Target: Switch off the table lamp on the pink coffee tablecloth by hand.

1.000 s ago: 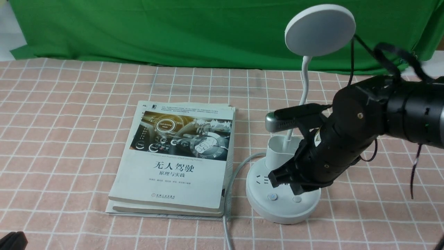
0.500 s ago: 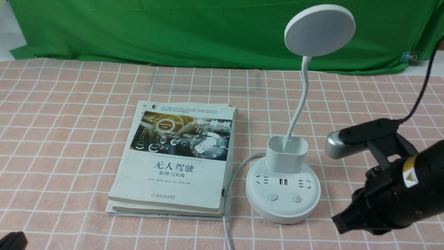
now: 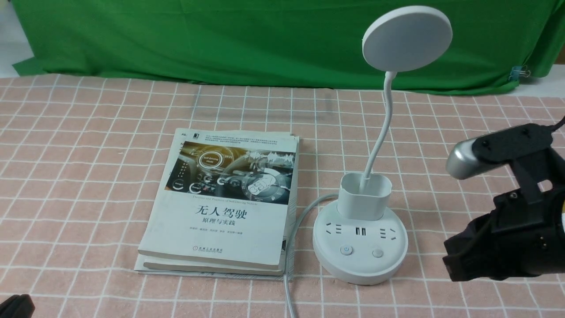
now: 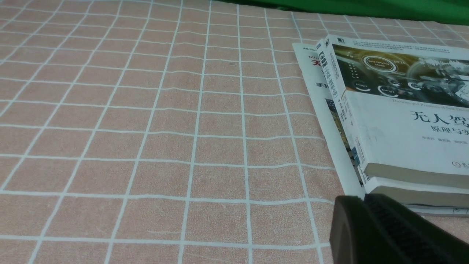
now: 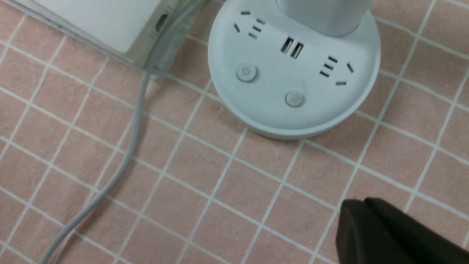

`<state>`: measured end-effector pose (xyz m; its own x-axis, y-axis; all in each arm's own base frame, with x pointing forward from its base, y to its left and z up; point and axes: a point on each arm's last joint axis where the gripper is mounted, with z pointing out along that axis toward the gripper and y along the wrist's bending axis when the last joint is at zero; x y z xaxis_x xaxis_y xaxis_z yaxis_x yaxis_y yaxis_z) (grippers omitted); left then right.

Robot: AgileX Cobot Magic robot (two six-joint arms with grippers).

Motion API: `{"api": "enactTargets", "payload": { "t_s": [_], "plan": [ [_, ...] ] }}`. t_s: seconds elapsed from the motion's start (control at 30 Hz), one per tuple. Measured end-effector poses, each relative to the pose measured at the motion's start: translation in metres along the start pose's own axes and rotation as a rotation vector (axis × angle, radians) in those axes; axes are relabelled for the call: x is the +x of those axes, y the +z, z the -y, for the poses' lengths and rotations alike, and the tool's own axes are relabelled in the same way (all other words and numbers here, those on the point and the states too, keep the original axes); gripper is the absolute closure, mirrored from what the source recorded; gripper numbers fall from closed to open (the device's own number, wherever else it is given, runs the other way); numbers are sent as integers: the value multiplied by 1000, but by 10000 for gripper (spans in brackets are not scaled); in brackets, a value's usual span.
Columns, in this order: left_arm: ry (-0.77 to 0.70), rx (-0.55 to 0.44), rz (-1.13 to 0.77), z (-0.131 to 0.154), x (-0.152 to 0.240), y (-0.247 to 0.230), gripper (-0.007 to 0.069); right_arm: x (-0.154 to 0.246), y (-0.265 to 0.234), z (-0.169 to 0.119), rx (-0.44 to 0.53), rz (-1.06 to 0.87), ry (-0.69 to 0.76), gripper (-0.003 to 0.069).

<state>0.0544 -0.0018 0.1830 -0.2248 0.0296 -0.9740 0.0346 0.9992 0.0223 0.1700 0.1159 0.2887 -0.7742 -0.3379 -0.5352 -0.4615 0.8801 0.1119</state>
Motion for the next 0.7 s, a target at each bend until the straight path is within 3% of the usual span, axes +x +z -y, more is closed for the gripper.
{"api": "enactTargets", "payload": {
  "t_s": [0.17, 0.37, 0.53, 0.7],
  "plan": [
    [6, -2, 0, 0, 0, 0, 619, 30, -25, 23, 59, 157, 32, 622],
    [12, -4, 0, 0, 0, 0, 619, 97, -33, 43, 163, 407, 115, 622],
    [12, -4, 0, 0, 0, 0, 619, 152, -15, 51, 267, 635, 177, 622],
    [13, -4, 0, 0, 0, 0, 619, 181, 7, 53, 309, 690, 158, 622]
  ]
}}
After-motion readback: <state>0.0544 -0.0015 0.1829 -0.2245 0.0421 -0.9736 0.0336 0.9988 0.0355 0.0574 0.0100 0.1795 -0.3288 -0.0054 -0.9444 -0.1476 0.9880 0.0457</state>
